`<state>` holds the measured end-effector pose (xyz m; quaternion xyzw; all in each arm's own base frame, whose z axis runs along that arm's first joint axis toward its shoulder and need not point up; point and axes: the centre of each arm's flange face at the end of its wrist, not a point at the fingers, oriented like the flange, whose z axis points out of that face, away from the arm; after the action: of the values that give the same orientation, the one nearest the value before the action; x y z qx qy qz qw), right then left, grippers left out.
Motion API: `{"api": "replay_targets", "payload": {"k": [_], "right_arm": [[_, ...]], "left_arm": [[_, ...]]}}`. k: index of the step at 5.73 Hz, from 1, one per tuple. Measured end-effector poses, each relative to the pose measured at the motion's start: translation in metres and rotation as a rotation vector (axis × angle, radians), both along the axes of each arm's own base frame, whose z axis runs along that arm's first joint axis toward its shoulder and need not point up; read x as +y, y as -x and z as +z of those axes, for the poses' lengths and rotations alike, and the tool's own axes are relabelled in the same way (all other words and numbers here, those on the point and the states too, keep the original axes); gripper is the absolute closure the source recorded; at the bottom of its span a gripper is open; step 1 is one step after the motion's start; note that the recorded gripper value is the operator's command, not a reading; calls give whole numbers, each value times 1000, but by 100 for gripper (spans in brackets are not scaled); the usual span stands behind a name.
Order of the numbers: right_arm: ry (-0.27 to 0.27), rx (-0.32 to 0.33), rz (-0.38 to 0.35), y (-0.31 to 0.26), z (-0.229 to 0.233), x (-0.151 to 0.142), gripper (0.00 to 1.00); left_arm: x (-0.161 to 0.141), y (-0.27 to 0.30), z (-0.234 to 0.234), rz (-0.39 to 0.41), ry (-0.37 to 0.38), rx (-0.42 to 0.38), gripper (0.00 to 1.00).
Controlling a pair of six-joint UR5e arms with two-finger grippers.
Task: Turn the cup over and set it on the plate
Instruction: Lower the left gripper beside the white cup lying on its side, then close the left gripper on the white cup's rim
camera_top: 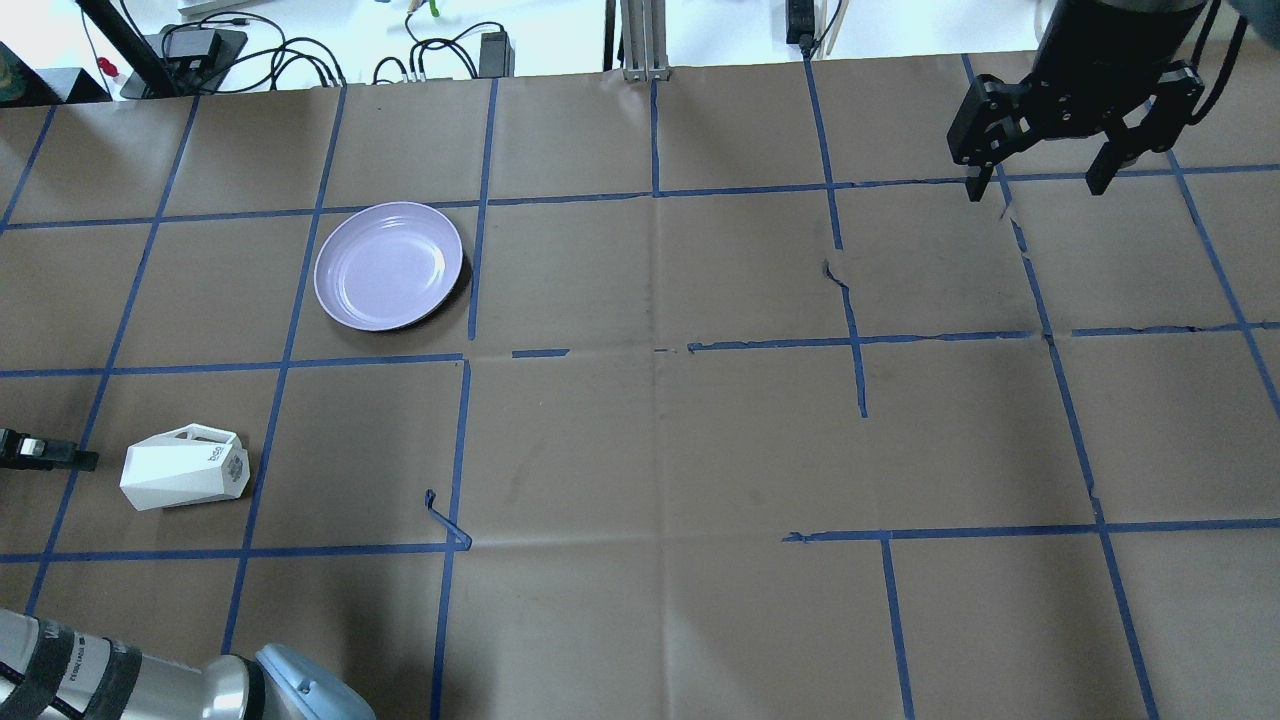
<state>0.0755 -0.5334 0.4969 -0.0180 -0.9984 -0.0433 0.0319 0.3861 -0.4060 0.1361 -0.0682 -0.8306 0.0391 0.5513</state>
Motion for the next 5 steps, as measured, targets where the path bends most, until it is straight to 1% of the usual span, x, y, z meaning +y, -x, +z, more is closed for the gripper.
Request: {"api": "replay_targets", "payload": {"k": [2,3,4,5], "right_arm": [[1,0,0,0,0,0,0],[1,0,0,0,0,0,0],[0,0,0,0,0,0,0],[0,0,0,0,0,0,0]], "left_arm": [[0,7,-23,22,-10,88,6],[1,10,-25,25,-19,118,11],[2,12,-25,25,-24,132,24],[2,13,-25,25,-26,138,61]]}}
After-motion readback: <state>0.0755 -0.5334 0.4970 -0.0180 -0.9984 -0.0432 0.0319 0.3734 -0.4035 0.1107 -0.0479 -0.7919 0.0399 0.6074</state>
